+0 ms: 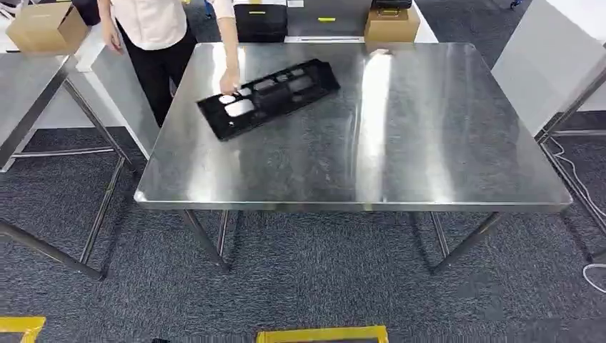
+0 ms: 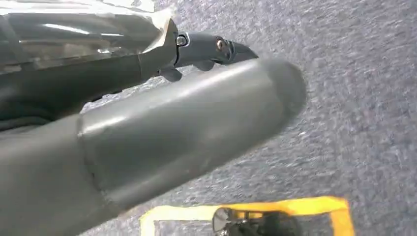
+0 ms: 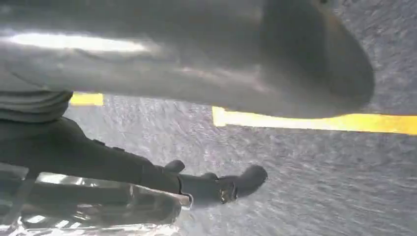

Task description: Take the parts from the cabinet and place them on the table.

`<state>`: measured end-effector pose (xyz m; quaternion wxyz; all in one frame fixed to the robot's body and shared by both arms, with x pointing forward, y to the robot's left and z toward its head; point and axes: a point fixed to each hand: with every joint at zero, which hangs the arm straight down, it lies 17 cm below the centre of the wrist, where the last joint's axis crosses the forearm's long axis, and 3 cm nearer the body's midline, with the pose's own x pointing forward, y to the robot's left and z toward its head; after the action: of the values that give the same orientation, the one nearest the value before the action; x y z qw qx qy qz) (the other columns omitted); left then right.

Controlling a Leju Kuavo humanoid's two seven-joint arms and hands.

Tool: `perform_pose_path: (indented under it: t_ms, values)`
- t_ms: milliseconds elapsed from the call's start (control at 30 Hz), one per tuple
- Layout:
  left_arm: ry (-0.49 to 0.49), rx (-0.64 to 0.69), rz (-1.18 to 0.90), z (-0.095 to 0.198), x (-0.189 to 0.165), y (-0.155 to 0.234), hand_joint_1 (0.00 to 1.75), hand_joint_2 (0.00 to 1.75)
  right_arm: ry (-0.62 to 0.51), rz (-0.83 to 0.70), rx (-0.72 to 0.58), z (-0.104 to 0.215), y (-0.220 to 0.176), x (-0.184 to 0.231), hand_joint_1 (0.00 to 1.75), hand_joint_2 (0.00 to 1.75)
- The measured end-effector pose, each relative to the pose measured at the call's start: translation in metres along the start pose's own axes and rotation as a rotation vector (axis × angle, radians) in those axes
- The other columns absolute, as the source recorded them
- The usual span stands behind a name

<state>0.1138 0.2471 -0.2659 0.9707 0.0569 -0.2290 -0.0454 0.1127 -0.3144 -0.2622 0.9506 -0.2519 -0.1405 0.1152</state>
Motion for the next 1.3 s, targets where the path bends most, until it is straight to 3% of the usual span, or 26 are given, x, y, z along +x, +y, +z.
perform_pose_path:
  t_ms: [667,1300]
  values:
    - [-0.049,0.0,-0.025,0.0,0.014,-0.01,0.0,0.0,0.136,0.003,0.003,-0.001,-0.005,-0.039,0.0,0.0]
    - [-0.035,0.013,-0.051,-0.001,0.013,-0.008,0.0,0.0,0.129,0.006,0.029,0.001,0.002,-0.035,0.0,0.0]
